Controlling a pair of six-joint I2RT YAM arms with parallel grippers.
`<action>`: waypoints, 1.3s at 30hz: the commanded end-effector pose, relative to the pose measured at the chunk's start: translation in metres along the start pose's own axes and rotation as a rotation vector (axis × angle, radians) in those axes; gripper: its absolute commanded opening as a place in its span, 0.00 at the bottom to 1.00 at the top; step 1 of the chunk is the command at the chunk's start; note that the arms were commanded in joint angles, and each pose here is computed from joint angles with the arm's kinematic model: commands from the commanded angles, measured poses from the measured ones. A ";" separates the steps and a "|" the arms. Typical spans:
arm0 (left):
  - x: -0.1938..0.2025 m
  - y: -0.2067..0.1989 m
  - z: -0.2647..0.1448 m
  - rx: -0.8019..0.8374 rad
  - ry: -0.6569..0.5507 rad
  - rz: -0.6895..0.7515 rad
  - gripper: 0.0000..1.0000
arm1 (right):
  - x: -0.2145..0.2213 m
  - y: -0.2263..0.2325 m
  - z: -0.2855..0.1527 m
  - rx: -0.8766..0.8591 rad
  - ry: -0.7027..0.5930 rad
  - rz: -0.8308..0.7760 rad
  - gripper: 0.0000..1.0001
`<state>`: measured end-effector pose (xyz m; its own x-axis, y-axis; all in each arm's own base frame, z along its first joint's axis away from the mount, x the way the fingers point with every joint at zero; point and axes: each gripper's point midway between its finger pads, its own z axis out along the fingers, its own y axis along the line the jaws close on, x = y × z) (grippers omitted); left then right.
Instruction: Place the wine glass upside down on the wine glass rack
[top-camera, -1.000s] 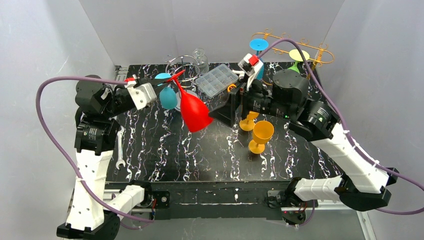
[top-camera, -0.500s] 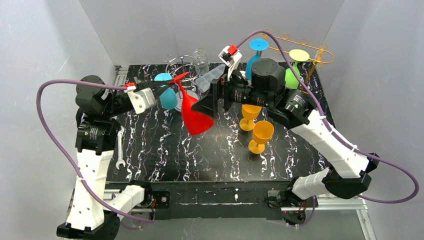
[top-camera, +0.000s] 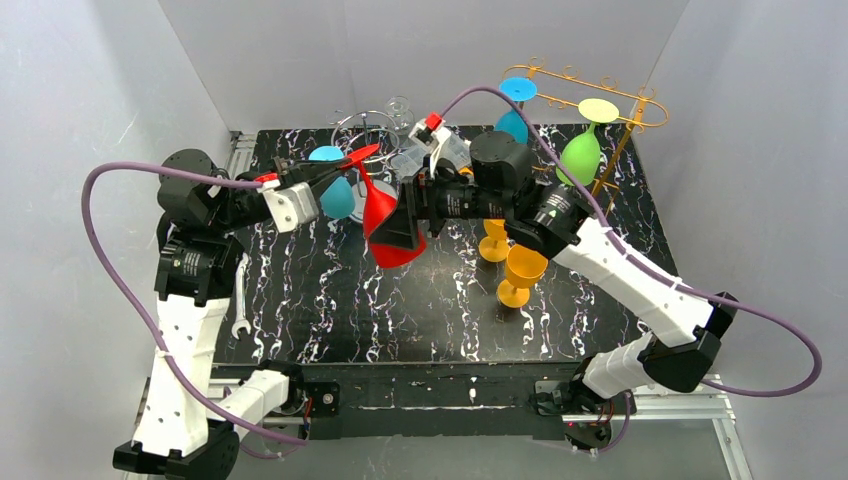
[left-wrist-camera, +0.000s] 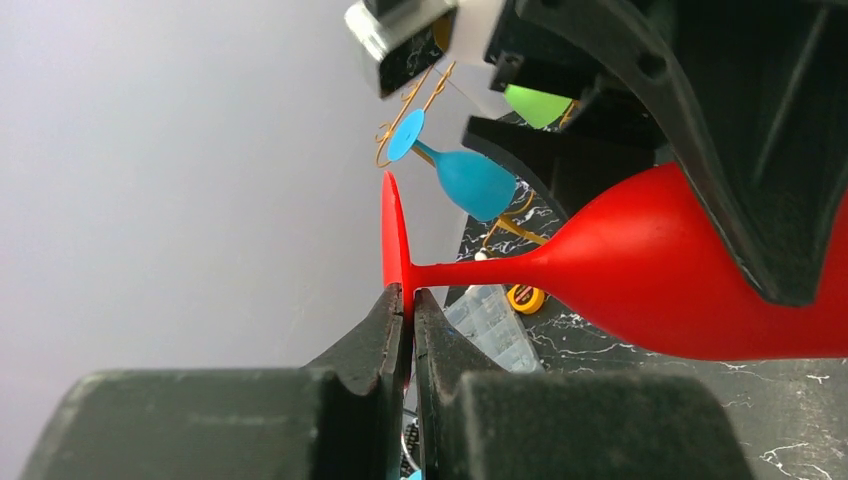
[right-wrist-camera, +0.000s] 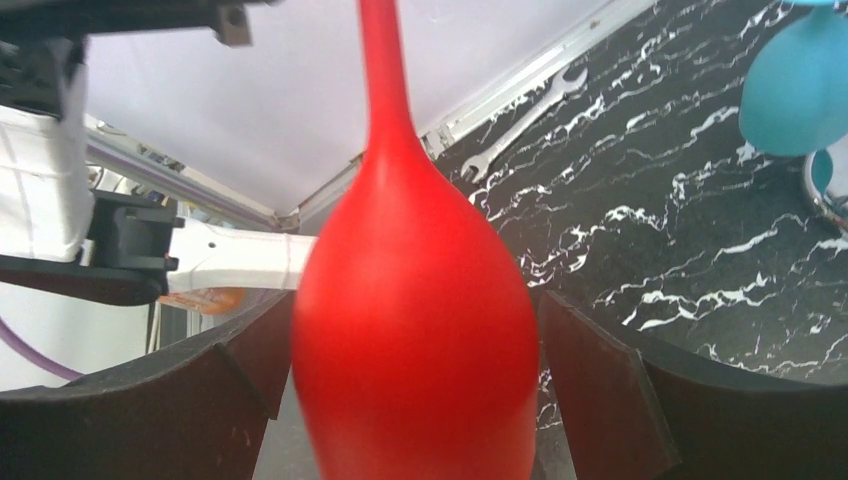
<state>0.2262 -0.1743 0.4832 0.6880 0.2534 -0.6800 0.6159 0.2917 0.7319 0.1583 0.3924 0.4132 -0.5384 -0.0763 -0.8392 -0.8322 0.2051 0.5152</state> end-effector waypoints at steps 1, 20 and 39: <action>-0.010 0.008 0.000 -0.019 -0.015 0.054 0.00 | 0.001 -0.004 0.006 -0.005 -0.027 -0.010 0.98; 0.000 0.027 -0.002 -0.135 0.044 -0.077 0.73 | -0.007 -0.037 -0.003 0.137 -0.155 -0.162 0.45; 0.098 0.036 0.001 -0.313 0.405 -0.695 0.98 | -0.007 -0.198 -0.241 1.456 -0.412 -0.330 0.18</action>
<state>0.3104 -0.1549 0.4612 0.1248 0.2356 -0.9638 0.7323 0.6335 0.2497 0.2849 0.1911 0.3617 -0.1476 -0.0775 -0.9860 -0.2848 0.9580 -0.0327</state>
